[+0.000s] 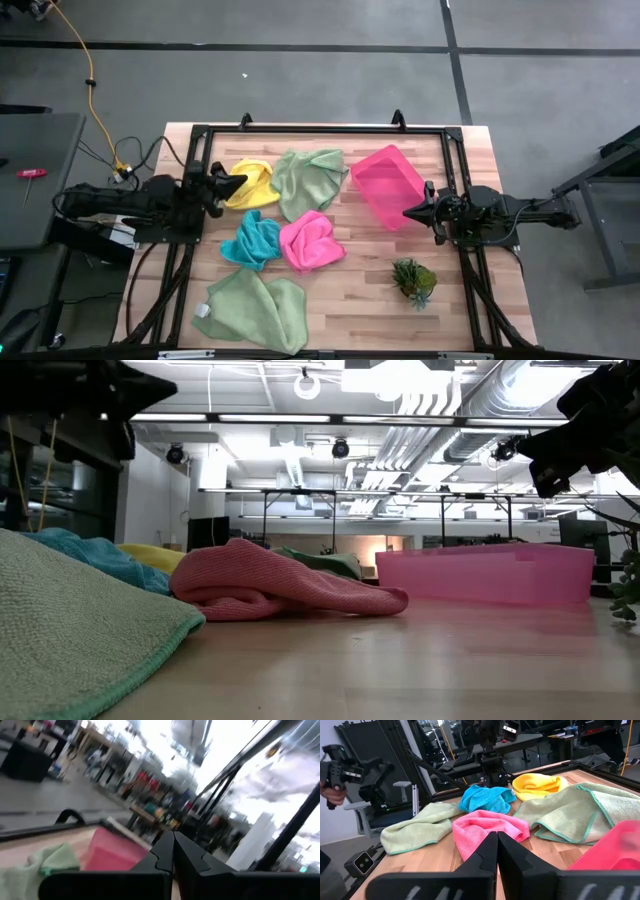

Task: Fold microfiber towels
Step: Fold the top light green microfiber cloth

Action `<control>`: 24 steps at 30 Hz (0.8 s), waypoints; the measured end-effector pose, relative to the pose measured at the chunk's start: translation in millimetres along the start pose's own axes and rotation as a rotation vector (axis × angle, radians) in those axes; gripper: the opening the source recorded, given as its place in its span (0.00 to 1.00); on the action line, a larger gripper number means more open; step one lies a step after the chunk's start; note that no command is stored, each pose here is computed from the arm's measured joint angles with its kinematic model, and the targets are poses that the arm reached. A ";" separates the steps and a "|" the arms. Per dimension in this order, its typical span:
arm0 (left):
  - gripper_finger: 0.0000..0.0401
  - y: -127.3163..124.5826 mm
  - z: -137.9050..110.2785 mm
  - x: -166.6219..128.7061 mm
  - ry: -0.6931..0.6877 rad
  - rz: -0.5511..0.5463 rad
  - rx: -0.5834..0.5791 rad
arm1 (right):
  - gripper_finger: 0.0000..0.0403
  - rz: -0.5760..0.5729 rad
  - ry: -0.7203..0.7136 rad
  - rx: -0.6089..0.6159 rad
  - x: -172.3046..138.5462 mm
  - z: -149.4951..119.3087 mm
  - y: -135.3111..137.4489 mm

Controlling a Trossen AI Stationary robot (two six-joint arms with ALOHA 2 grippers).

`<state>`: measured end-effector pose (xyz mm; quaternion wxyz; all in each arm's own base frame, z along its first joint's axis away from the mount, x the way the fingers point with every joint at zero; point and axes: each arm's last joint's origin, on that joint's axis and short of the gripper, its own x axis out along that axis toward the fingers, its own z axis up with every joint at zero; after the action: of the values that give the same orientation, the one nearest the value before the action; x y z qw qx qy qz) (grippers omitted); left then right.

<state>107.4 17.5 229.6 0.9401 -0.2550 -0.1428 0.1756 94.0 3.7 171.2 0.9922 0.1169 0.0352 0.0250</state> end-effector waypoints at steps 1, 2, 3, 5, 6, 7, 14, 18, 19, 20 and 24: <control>0.00 -5.1 5.4 5.3 0.021 0.011 0.009 | 0.00 0.000 0.000 0.000 0.0 0.1 0.0; 0.00 -10.1 10.0 11.2 0.049 0.027 0.024 | 0.00 0.000 0.000 0.000 0.0 0.1 0.0; 0.00 -15.0 13.8 18.1 0.086 0.047 0.046 | 0.00 0.000 0.000 0.000 0.0 0.1 0.0; 0.00 -22.6 18.9 32.1 0.178 0.100 0.103 | 0.00 0.001 -0.003 0.000 0.0 0.3 0.1; 0.00 -26.0 21.7 39.8 0.221 0.125 0.130 | 0.00 0.003 -0.009 0.000 0.0 0.9 0.2; 0.00 -29.0 24.2 48.2 0.264 0.146 0.151 | 0.00 0.004 -0.018 0.000 0.0 1.8 0.4; 0.00 -19.9 20.3 101.4 0.561 0.219 0.250 | 0.00 0.002 -0.053 0.050 -0.1 4.9 0.9; 0.00 -8.9 18.6 122.6 0.641 0.189 0.284 | 0.00 -0.055 -0.131 0.254 -0.6 10.3 -0.4; 0.00 -6.2 17.7 125.5 0.657 0.181 0.288 | 0.00 -0.063 -0.166 0.323 -0.9 12.9 -0.5; 0.00 -3.8 16.7 127.5 0.672 0.174 0.291 | 0.00 -0.082 -0.209 0.388 -1.5 15.6 -0.9; 0.00 1.7 16.4 130.8 0.685 0.180 0.304 | 0.00 -0.237 -0.414 0.555 -4.7 25.7 -5.5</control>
<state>218.4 78.7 265.7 0.9412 -0.1680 0.2303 0.1811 91.4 -7.7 195.1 0.9048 0.3794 -0.1478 -0.1248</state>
